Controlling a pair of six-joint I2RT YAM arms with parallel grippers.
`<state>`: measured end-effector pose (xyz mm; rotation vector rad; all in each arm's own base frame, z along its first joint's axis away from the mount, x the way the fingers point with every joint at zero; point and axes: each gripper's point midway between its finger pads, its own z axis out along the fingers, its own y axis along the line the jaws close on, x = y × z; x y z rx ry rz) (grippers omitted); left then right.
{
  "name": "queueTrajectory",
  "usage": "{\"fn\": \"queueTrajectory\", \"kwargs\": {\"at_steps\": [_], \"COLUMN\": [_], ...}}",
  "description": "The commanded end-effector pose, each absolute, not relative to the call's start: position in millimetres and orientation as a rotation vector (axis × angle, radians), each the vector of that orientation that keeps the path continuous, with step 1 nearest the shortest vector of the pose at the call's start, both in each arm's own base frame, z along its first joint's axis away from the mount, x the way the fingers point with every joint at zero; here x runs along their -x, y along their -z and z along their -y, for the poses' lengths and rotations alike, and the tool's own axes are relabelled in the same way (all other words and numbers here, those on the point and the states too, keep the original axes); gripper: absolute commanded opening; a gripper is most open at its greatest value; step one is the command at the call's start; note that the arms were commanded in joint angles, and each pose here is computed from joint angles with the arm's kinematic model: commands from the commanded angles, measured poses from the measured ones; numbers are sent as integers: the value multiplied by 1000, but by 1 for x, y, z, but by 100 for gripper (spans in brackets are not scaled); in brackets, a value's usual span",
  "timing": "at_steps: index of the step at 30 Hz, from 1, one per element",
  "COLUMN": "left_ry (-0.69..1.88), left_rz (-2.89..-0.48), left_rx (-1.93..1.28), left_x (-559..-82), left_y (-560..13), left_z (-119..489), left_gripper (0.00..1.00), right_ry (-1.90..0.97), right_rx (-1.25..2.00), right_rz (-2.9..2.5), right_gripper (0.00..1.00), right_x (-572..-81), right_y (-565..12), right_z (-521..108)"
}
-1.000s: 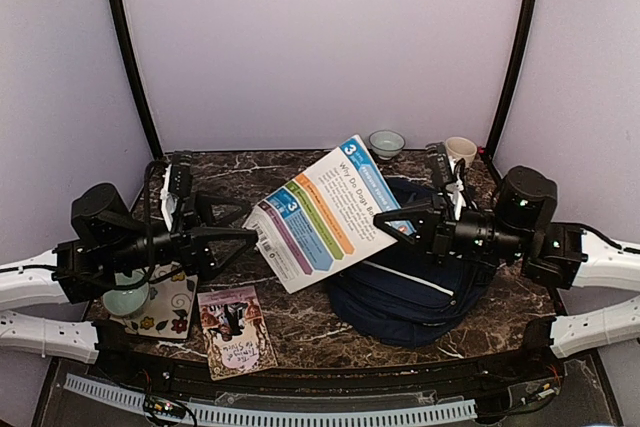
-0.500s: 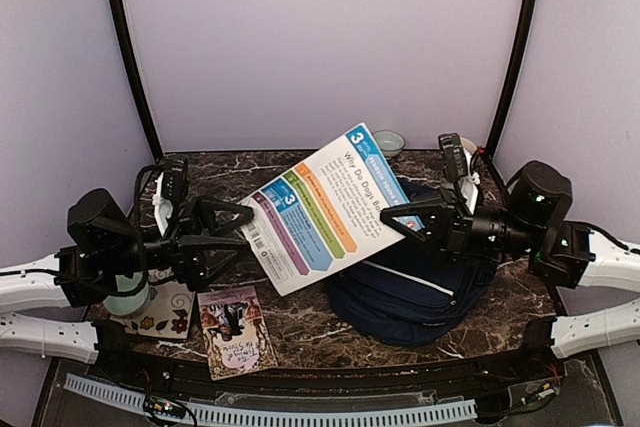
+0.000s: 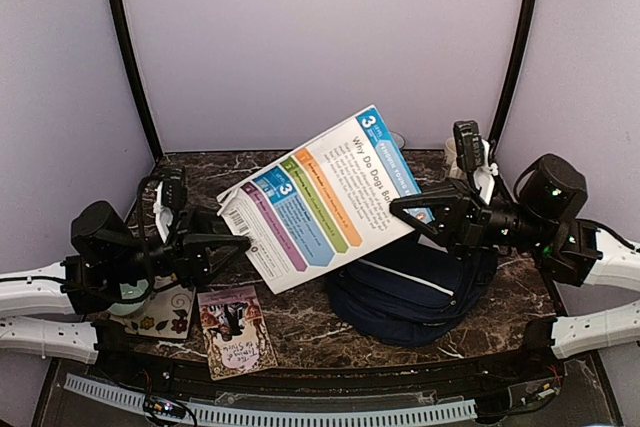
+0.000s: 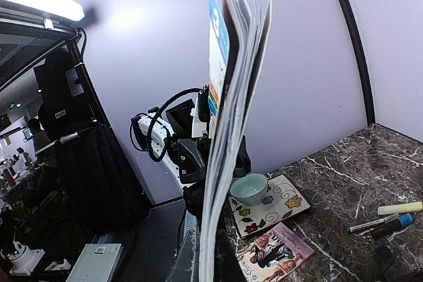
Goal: Pack the student bag
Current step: Pass from the right arm to the left
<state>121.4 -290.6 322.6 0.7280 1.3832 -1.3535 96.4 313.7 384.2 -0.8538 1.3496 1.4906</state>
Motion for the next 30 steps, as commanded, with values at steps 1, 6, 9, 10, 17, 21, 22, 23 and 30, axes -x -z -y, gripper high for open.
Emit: {"fn": "queueTrajectory", "kwargs": {"at_steps": [1, 6, 9, 10, 17, 21, 22, 23, 30], "left_ry": [1421, 1438, 1451, 1458, 1475, 1428, 1405, 1383, 1251], "left_rz": [-1251, -1223, -1241, -1237, -1279, -1394, -1426, -1452, -1532], "left_rx": [-726, -732, -729, -730, -645, -536, -505, -476, -337], "left_x": [-107, -103, -106, -106, -118, -137, -142, -147, -170], "left_y": [-342, -345, -343, -344, -336, -325, -320, -316, -297], "left_z": [282, 281, 286, 288, 289, 287, 285, 283, 266], "left_gripper": [56, 35, 21, 17, 0, 0, 0, 0, 0], "right_ry": [-1528, -1562, -1571, -1573, -1474, -1262, -1212, -1163, -848], "right_rx": [838, 860, 868, 871, 829, 710, 686, 658, 577], "right_rz": [-1209, -1202, -1209, -1214, -1339, -1531, -1567, -1600, -1829], "right_gripper": [0, 0, 0, 0, 10, 59, 72, 79, 94], "right_x": [-89, -85, -86, -86, -106, -142, -148, -155, -188], "right_y": [-419, -416, -413, -412, -390, -359, -350, -342, -279], "right_z": [-306, -311, -314, -316, -322, -315, -312, -308, -285]}}
